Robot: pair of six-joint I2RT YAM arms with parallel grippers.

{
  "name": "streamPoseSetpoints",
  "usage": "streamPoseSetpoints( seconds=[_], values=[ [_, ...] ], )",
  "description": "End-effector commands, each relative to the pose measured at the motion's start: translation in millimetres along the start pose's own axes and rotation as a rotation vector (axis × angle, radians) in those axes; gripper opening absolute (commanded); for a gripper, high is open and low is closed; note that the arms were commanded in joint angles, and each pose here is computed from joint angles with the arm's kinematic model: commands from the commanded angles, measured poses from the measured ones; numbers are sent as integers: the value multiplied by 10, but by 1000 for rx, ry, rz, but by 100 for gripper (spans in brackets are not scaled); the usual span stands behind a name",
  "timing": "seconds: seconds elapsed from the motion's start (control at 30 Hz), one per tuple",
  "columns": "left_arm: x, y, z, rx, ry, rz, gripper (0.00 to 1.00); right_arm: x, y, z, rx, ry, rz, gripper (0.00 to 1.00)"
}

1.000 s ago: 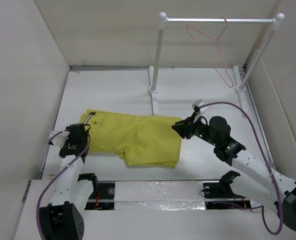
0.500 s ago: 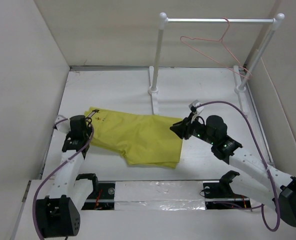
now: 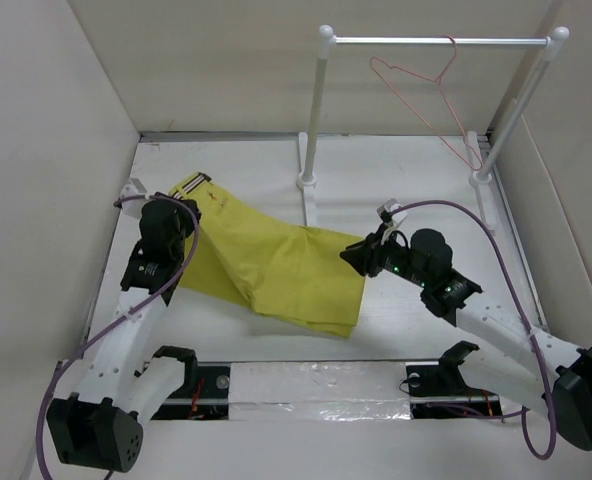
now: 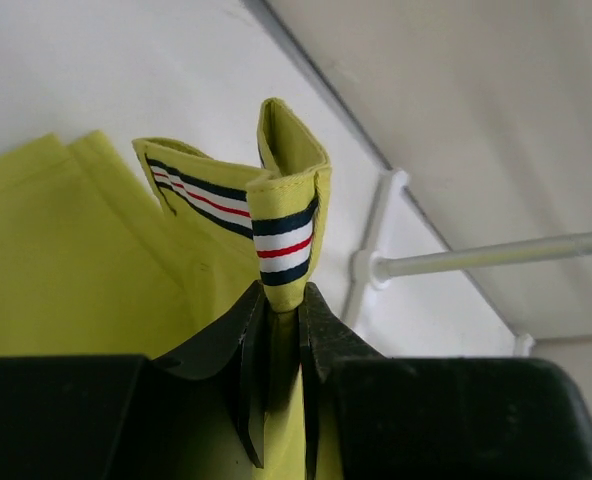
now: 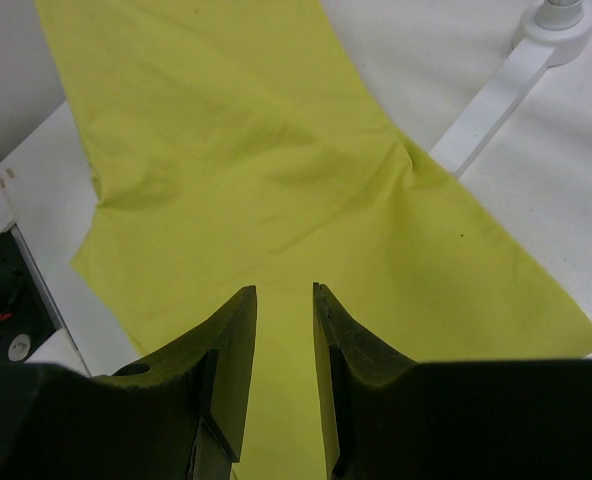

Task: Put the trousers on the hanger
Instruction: Fold the trousers at the center of the board.

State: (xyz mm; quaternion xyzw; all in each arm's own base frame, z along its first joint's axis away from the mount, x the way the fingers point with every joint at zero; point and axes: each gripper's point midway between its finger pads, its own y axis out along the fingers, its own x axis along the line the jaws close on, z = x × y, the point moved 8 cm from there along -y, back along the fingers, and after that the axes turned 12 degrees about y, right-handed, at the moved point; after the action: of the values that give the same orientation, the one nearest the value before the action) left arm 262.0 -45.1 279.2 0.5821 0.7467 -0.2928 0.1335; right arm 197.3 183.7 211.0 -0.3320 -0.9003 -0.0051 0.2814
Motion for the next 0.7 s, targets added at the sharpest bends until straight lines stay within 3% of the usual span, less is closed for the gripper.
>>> streamPoseSetpoints(
  seconds=[0.0, 0.13, 0.23, 0.27, 0.37, 0.43, 0.57, 0.6, 0.67],
  values=[
    [291, 13, 87, -57, -44, -93, 0, 18, 15, -84, -46, -26, -25, 35],
    [834, -35, 327, -119, -76, -282, 1, 17, 13, -85, -46, -28, -23, 35],
    [1244, -46, 554, -123, -143, -415, 31, 11, 21, -73, -40, -26, -23, 35],
    [1353, -67, 641, -93, -155, -468, 47, 9, 23, -70, -38, -25, -23, 35],
    [1523, -168, 672, -110, -207, -603, 53, -6, 38, -50, -29, -22, -19, 35],
    [1503, -242, 511, -184, -222, -639, 57, -10, 47, -48, -25, -21, -17, 38],
    [1219, -342, 121, -297, -238, -489, 66, -79, 103, 13, 8, -6, 17, 49],
    [1139, -347, 37, -300, -181, -441, 67, -96, 109, 49, 30, 0, 23, 48],
    [937, -276, -38, -259, -136, -306, 65, -82, 128, 100, 52, 2, 17, 28]
  ],
)
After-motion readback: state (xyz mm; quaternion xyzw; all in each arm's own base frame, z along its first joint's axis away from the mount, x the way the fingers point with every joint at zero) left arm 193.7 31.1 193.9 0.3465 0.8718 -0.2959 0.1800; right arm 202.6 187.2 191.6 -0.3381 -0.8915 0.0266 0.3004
